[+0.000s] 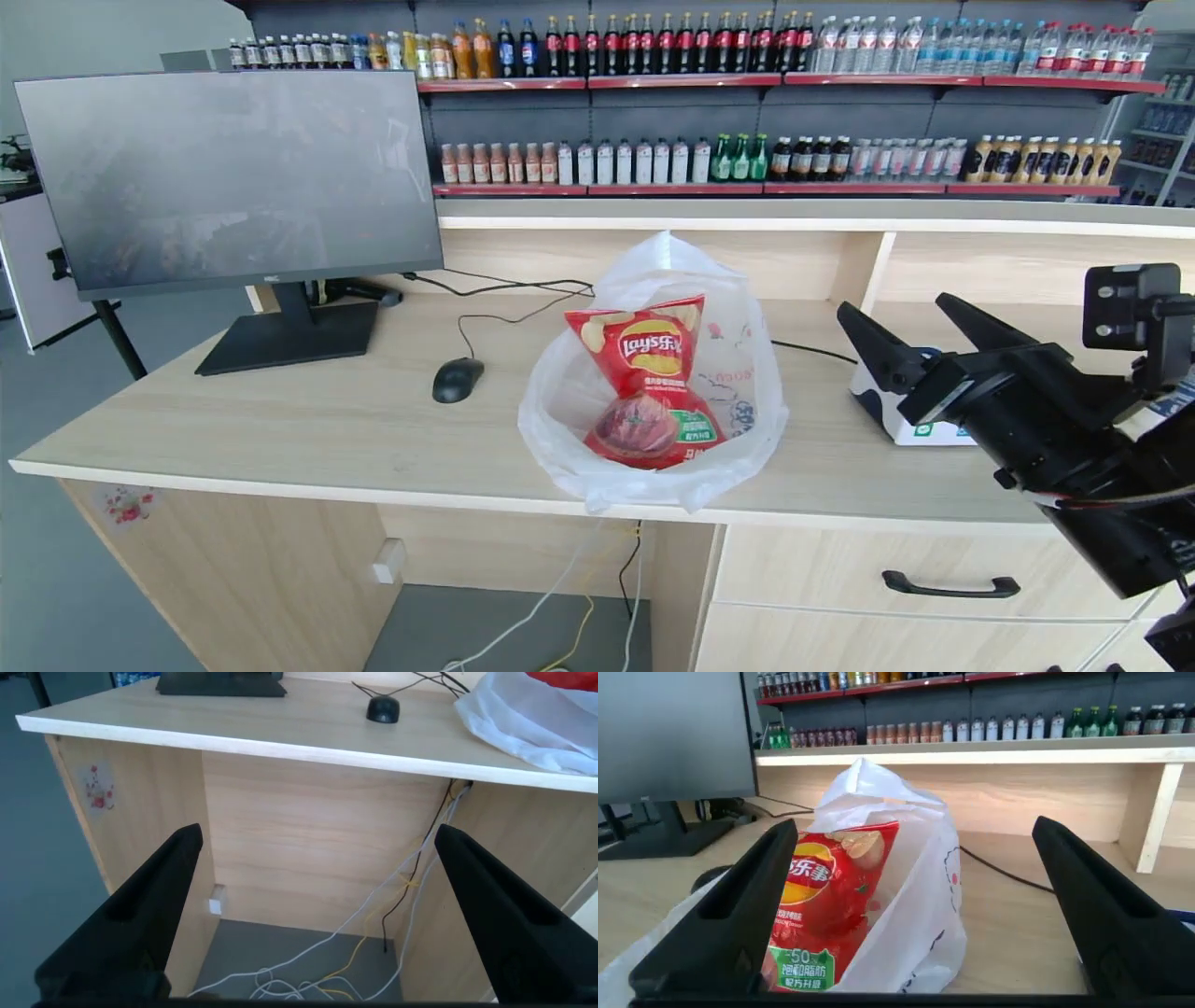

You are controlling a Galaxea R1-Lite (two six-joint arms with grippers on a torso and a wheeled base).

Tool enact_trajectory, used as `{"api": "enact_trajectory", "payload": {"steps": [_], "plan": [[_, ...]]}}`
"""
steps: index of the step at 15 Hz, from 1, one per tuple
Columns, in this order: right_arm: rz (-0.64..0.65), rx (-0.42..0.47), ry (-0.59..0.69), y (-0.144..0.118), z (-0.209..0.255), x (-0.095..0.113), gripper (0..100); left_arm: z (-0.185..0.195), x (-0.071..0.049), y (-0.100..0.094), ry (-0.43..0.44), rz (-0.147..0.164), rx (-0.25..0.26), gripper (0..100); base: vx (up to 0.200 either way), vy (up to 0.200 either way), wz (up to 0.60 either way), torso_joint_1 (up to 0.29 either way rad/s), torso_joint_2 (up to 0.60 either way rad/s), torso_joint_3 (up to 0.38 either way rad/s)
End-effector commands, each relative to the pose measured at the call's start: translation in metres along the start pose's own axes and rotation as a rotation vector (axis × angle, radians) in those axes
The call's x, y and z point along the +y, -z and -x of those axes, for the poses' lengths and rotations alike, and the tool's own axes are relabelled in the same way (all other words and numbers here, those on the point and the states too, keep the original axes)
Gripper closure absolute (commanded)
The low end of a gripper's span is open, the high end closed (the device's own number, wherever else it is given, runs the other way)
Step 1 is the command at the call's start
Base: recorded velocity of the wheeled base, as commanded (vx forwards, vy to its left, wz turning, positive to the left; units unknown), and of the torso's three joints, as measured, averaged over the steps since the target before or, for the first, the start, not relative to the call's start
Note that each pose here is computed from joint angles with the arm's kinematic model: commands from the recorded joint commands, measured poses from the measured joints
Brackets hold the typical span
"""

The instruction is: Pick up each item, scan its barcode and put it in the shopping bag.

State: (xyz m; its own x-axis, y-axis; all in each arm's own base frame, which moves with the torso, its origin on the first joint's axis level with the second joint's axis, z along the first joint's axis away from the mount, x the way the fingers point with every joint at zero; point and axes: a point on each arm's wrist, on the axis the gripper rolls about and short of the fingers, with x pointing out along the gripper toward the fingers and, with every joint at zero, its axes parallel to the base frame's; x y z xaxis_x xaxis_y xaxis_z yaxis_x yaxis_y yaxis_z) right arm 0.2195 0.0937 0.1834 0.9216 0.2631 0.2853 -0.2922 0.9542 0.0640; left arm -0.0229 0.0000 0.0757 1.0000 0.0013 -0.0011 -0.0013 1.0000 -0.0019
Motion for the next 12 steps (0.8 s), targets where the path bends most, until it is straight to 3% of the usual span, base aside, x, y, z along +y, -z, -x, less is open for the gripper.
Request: {"api": "enact_trajectory", "payload": {"steps": [1,4,12], "plan": [[0.001,0.005,0.027,0.002,-0.001,-0.007,0,0.000,0.000,0.000,0.000,0.003,-0.001,0,0.000,-0.200,0.00,0.002,0.00,-0.002],[-0.005,0.003,0.069,0.001,-0.001,-0.017,0,0.000,0.000,0.000,0.001,0.001,-0.001,0,0.000,-0.200,0.00,0.004,0.00,0.001],[0.002,0.010,0.070,0.002,0.002,-0.018,0,0.000,0.000,0.000,0.000,0.001,-0.001,0,0.000,-0.200,0.00,0.002,0.00,0.005]]}}
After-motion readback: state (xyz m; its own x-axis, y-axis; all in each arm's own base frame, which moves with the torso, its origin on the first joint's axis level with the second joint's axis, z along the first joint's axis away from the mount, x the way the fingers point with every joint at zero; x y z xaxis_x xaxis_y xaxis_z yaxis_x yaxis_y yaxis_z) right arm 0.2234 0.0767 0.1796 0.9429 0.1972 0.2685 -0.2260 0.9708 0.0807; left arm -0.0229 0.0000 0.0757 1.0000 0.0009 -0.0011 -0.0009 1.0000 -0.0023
